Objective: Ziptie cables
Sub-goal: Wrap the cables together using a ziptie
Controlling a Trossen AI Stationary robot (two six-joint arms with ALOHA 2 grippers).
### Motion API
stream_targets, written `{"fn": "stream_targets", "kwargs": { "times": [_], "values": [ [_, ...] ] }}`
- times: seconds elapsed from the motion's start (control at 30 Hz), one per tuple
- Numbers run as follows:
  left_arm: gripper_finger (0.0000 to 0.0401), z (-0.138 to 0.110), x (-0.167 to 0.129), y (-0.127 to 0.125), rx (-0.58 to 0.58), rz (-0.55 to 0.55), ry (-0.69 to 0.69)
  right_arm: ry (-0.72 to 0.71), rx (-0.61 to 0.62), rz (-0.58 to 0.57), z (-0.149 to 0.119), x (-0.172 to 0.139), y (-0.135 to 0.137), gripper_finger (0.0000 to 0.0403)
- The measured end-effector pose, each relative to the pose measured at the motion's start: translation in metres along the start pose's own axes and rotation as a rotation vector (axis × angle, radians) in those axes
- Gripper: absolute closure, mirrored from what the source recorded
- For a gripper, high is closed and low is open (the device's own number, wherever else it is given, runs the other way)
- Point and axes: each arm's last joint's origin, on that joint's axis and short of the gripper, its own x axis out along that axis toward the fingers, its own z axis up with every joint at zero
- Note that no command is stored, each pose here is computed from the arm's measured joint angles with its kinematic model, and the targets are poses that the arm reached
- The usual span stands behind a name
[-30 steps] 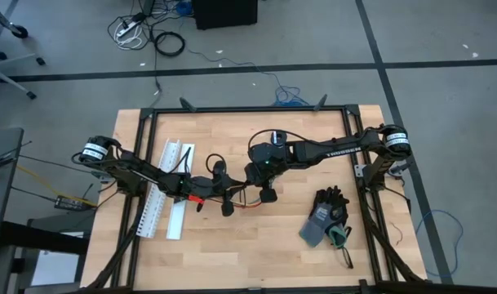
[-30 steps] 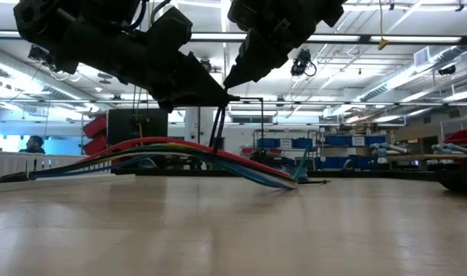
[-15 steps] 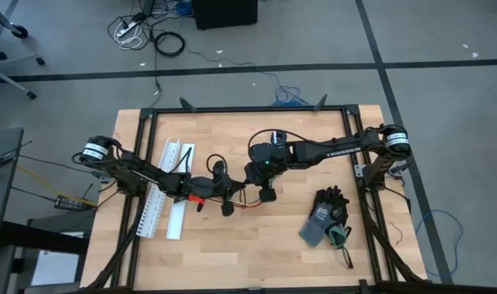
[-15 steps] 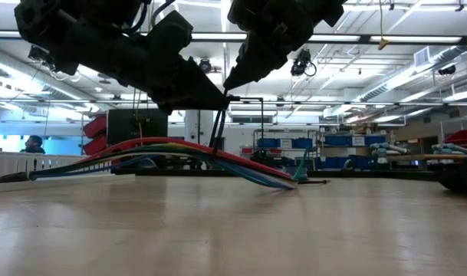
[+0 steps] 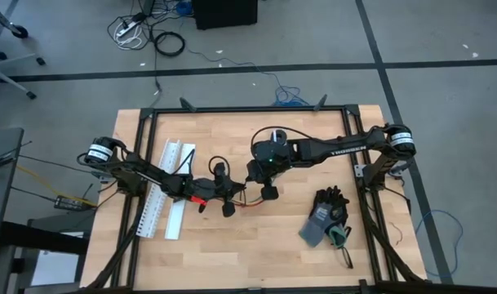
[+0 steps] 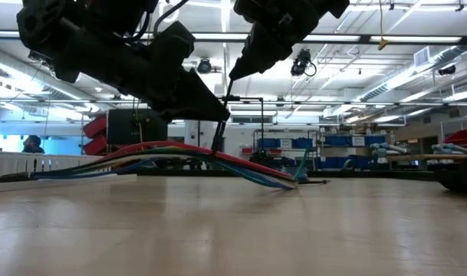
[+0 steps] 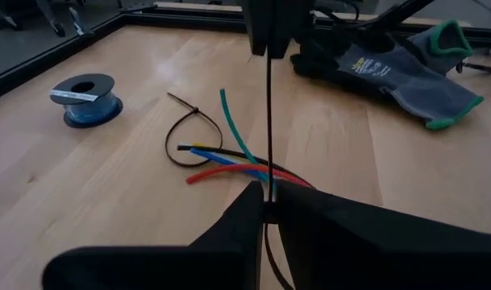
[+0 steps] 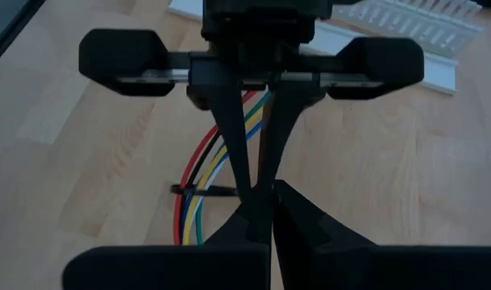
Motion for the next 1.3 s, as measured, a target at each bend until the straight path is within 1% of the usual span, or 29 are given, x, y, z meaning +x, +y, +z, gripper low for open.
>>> {"fn": "stream_targets", "kwargs": {
  "times": [0.17, 0.63, 0.8, 1.1, 1.3],
  "values": [
    [0.0380, 0.002, 0.000, 0.000, -0.008, -0.003, -0.020, -0.015, -0.001, -0.005, 0.003, -0.006, 0.000, 0.0403],
    [0.0380, 0.002, 0.001, -0.001, -0.013, -0.004, -0.031, -0.028, -0.005, -0.090, 0.008, -0.024, -0.001, 0.0403],
    [0.0380, 0.002, 0.001, -0.001, -0.013, -0.003, -0.031, -0.040, -0.003, -0.158, 0.011, -0.030, -0.002, 0.0403],
    [0.0380, 0.002, 0.001, -0.001, -0.012, -0.003, -0.029, -0.056, 0.000, -0.246, 0.014, -0.037, -0.004, 0.0403],
    [0.0380, 0.002, 0.001, -0.001, -0.010, -0.001, -0.024, -0.044, 0.006, -0.359, 0.015, -0.038, -0.004, 0.0403]
  ]
}}
